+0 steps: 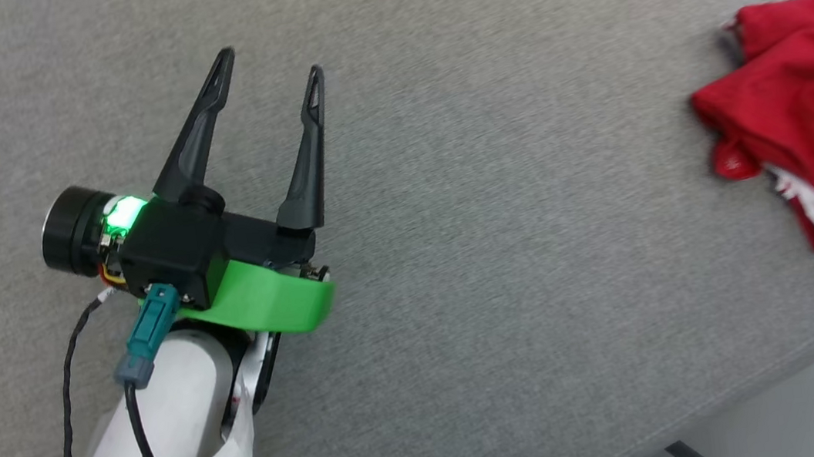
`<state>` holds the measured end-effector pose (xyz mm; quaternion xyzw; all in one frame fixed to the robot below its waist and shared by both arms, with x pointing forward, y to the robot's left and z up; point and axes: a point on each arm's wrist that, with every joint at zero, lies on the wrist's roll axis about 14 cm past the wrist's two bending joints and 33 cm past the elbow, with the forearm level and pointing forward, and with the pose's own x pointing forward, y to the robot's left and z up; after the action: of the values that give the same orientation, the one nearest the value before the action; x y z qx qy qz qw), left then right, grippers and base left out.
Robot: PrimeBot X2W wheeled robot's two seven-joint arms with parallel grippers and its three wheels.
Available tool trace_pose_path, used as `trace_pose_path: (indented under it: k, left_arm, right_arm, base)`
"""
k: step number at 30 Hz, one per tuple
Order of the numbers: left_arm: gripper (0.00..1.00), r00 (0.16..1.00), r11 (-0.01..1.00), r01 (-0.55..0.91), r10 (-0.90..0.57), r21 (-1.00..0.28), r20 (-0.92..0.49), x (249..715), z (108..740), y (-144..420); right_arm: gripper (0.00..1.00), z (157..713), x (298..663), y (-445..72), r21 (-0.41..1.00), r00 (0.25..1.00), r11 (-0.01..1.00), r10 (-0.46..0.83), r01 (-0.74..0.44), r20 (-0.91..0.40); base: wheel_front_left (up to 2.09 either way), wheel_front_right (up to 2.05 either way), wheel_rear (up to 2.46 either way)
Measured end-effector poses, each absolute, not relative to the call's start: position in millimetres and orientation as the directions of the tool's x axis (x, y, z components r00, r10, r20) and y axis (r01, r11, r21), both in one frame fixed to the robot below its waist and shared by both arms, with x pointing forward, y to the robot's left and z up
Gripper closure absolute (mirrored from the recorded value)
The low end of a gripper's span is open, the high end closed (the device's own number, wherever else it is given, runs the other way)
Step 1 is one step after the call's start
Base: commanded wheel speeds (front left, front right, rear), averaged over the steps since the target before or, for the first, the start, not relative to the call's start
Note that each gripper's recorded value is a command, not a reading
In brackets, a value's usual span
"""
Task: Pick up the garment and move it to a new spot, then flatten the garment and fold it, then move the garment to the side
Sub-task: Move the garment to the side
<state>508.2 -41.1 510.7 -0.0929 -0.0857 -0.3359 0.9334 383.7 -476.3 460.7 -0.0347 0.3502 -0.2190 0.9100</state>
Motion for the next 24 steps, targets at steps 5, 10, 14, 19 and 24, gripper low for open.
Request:
trace_pose_path:
  k: [5, 10, 14, 19, 24]
  left_arm:
    - [0.0, 0.779, 0.777, 0.619, -0.589, -0.112, 0.214, 517.3, 500.8, -27.3]
    - [0.0, 0.805, 0.8, 0.589, -0.567, -0.116, 0.173, 522.3, 481.1, -12.4]
    - [0.0, 0.819, 0.812, 0.571, -0.555, -0.117, 0.146, 523.2, 469.9, -3.7]
    - [0.0, 0.828, 0.822, 0.559, -0.546, -0.111, 0.127, 523.6, 463.9, 2.4]
    - [0.0, 0.826, 0.822, 0.56, -0.545, -0.101, 0.142, 521.5, 473.2, 1.9]
  right_arm:
    - [1.0, 453.4, 406.5, -496.9, -0.228, 0.646, 0.875, -0.471, 0.426, -0.601]
    - [1.0, 427.9, 413.7, -506.7, -0.235, 0.601, 0.852, -0.502, 0.468, -0.622]
    - [1.0, 407.6, 410.8, -513.5, -0.245, 0.559, 0.83, -0.527, 0.502, -0.64]
    - [0.0, 391.6, 411.9, -511.0, -0.223, 0.549, 0.816, -0.534, 0.533, -0.643]
    - [0.0, 407.5, 408.6, -519.5, -0.247, 0.583, 0.801, -0.574, 0.545, -0.575]
  base:
    - [0.0, 0.0, 0.0]
    - [0.0, 0.0, 0.0]
    - [0.0, 0.0, 0.0]
    - [0.0, 0.0, 0.0]
    - [0.0, 0.0, 0.0]
